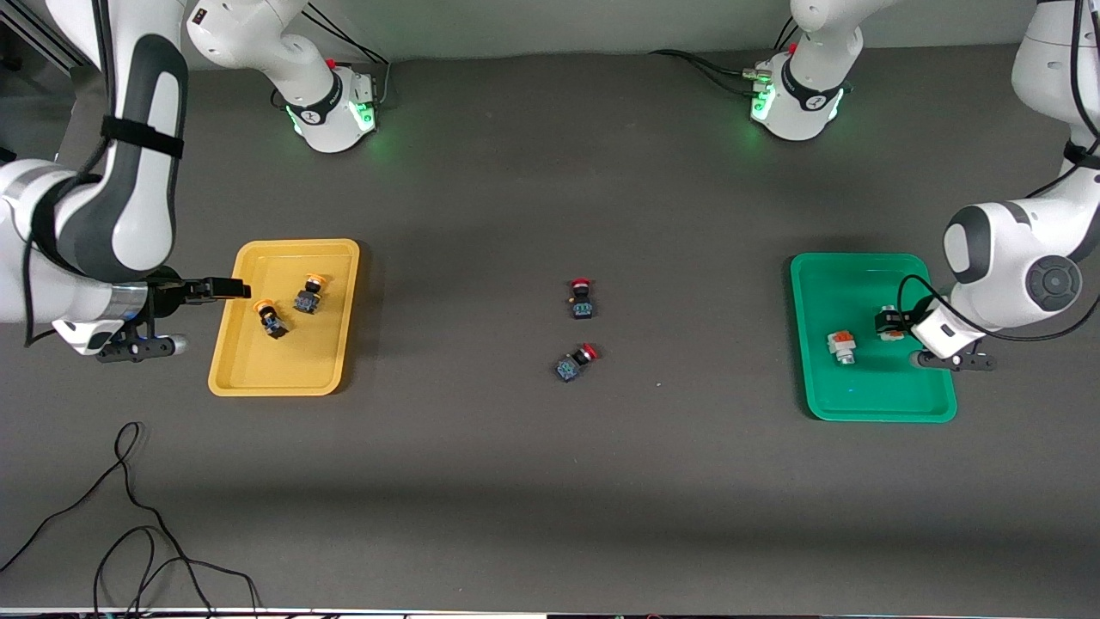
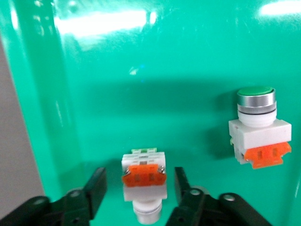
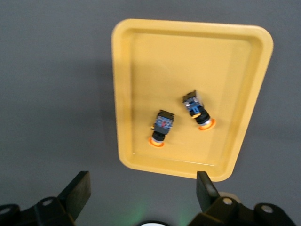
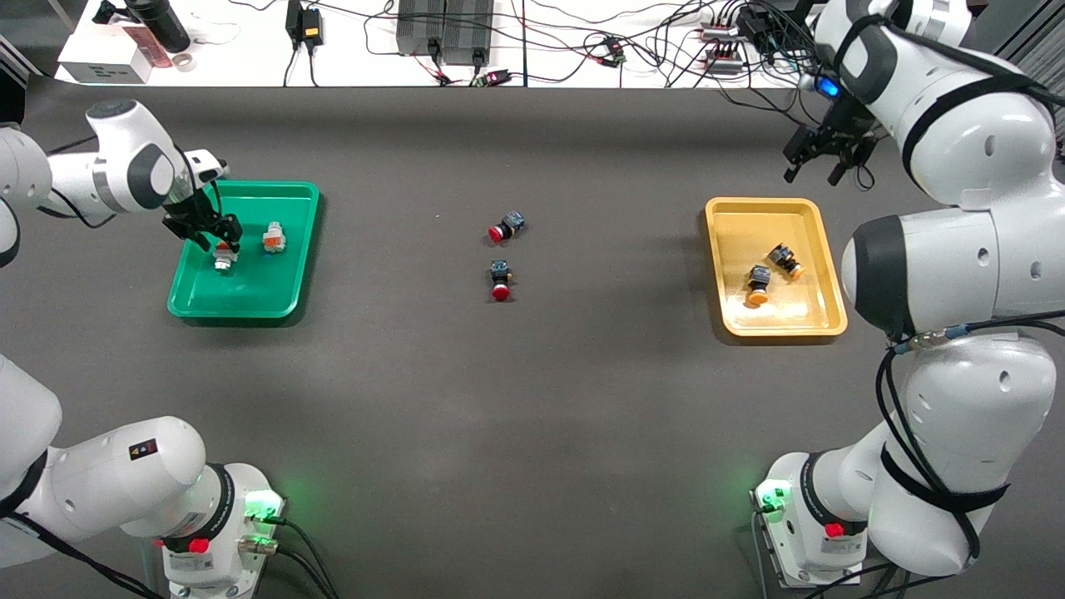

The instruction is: Place green and yellow buttons in trays

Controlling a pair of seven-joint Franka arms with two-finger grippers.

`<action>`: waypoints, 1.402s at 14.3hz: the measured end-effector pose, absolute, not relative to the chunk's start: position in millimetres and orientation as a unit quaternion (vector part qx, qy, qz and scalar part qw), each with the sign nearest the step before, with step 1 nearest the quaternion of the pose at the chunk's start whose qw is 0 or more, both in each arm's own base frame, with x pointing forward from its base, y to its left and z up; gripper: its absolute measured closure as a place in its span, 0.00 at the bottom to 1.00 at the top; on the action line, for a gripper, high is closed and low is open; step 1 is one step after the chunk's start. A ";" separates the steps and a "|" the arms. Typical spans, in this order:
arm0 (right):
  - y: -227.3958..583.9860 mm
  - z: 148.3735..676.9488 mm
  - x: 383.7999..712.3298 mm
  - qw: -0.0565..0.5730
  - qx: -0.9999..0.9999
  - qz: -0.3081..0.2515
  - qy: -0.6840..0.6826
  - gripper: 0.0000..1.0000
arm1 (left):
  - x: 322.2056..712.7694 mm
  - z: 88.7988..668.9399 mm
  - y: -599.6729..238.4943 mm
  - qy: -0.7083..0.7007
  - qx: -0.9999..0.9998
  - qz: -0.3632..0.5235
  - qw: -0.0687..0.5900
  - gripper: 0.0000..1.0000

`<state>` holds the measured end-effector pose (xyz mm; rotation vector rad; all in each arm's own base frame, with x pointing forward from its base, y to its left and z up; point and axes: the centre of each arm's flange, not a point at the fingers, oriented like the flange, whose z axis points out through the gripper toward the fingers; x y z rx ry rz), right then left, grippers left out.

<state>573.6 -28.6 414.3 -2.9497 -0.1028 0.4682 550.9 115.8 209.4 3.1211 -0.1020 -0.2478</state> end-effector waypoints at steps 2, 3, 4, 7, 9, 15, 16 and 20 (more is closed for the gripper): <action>-28.2 423.9 581.7 0.065 -0.983 0.161 -0.063 0.00 | 565.3 242.1 121.9 -0.032 0.995 -0.093 -0.002 0.02; -26.7 430.5 585.9 0.054 -0.983 0.162 -0.072 0.00 | 571.4 263.3 123.8 -0.031 0.995 -0.096 -0.006 0.00; -21.1 440.6 588.9 0.045 -0.984 0.159 -0.071 0.00 | 575.9 286.1 125.6 -0.029 0.995 -0.098 -0.011 0.00; 18.5 484.3 581.6 0.026 -0.987 0.141 -0.066 0.00 | 579.5 359.4 126.8 -0.025 0.994 -0.108 -0.022 0.00; 38.2 511.5 570.0 0.023 -0.989 0.129 -0.073 0.00 | 578.4 413.4 123.6 -0.027 0.993 -0.111 -0.007 0.00; 3.6 560.2 557.4 0.034 -0.992 0.110 -0.055 0.00 | 557.5 516.9 112.2 -0.031 0.995 -0.095 0.001 0.00; -0.7 571.5 555.4 0.028 -0.993 0.101 -0.054 0.00 | 554.5 527.3 106.2 -0.034 0.996 -0.087 0.002 0.00; -7.4 591.5 530.0 0.023 -0.996 0.075 -0.051 0.00 | 547.3 556.7 51.5 -0.073 0.995 -0.073 -0.006 0.00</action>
